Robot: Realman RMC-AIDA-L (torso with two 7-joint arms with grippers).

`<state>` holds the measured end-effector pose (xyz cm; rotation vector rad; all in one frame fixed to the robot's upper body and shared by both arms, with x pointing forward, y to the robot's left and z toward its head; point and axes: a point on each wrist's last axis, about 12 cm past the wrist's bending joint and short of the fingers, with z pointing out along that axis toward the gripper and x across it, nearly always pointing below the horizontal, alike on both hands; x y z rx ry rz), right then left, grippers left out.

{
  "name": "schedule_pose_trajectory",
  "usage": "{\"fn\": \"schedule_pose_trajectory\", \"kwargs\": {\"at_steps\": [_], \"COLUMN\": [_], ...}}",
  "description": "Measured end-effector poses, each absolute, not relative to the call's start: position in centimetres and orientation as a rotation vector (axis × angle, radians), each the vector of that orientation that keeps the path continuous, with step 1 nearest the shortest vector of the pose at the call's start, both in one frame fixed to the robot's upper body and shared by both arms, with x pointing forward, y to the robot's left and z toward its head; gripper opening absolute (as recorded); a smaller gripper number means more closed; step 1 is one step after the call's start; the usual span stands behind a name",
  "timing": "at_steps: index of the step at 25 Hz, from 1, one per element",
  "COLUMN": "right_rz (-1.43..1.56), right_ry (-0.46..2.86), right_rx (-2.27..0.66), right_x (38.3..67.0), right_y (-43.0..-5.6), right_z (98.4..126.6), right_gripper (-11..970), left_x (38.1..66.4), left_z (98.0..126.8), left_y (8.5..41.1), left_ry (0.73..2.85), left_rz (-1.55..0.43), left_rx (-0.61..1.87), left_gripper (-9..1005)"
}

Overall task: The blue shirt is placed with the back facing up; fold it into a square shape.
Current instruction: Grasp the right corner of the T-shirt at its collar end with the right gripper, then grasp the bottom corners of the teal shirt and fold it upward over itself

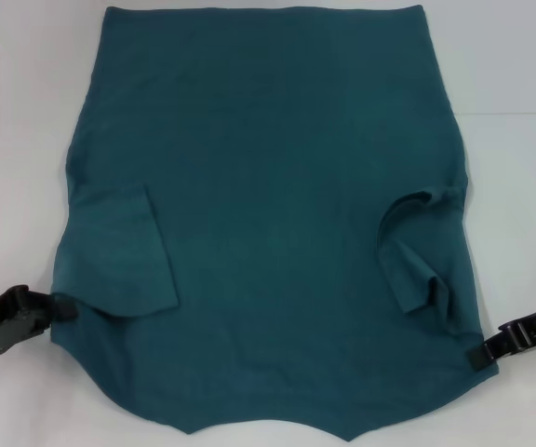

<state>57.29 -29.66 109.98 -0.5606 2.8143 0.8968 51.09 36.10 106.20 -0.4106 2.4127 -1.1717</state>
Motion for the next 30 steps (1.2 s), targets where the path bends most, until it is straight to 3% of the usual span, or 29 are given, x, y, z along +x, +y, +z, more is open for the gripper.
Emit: {"fn": "schedule_pose_trajectory", "kwargs": {"at_steps": [20, 30], "right_rz": [0.996, 1.095], "right_ry": [2.811, 2.855], "right_rx": [-0.570, -0.655], "right_x": [56.6, 55.2], "right_y": [-30.1, -30.6], "right_z": [111.0, 111.6], "right_gripper": [43, 43], "left_x": [50.6, 48.1], "left_z": [106.9, 107.2], "left_y": [36.5, 37.4], "left_ry": [2.460, 2.593], "left_rz": [-1.182, -1.192], "left_rx": [-0.350, -0.292], "left_gripper": [26, 26]}}
